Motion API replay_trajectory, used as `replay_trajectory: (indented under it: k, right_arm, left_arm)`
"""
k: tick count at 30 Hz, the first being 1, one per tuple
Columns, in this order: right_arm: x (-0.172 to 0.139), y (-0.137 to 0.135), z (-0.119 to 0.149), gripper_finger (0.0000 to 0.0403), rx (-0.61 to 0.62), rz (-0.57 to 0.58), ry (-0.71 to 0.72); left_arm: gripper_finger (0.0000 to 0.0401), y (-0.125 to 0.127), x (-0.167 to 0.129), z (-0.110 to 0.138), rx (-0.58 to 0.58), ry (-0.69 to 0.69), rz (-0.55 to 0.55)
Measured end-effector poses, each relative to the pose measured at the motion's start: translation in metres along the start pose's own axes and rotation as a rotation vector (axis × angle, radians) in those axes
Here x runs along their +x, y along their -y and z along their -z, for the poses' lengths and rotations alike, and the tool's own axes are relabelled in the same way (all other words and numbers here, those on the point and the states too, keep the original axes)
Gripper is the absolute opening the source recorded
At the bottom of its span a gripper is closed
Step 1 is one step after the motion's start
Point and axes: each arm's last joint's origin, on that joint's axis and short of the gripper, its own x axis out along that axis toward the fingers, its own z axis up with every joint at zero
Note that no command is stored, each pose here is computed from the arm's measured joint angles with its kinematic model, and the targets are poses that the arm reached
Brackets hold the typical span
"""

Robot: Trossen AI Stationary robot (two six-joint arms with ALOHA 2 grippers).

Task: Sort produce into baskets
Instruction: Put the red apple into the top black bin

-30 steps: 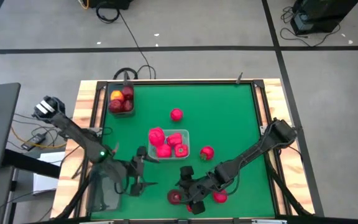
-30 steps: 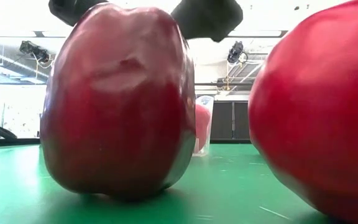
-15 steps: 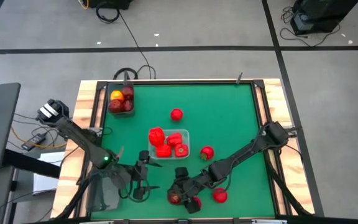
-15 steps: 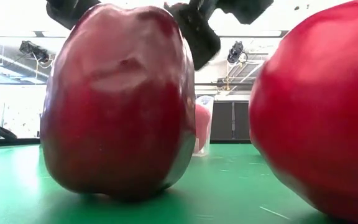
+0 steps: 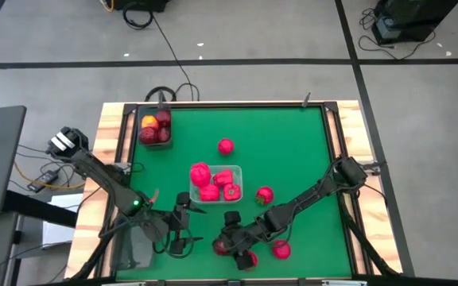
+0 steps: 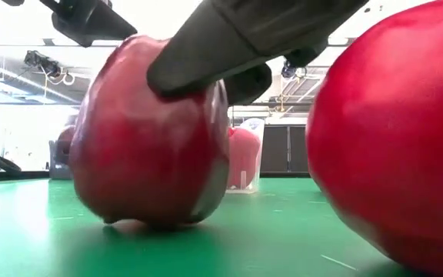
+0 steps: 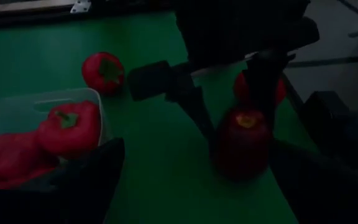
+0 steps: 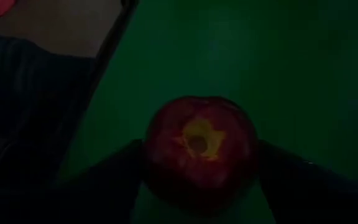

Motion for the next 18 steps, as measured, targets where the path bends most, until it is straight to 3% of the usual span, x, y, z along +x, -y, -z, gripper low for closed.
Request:
replay_trajectory:
  k: [3,12,18]
  right_arm:
    - [-0.005,0.0,-0.004,0.0252,-0.003,0.021,0.017]
    - [-0.057,-0.006,-0.035,0.0252,-0.141,0.347,0.186]
    - [-0.087,0.003,-0.054,0.0263,-0.12,0.39,0.262]
  left_arm:
    - [0.0399,-0.001,0.0,0.0,-0.027,-0.001,-0.003]
    - [0.0399,-0.001,0.002,-0.002,-0.014,0.019,0.005]
    - [0.0399,-0.007,0.015,-0.011,0.05,0.107,-0.032]
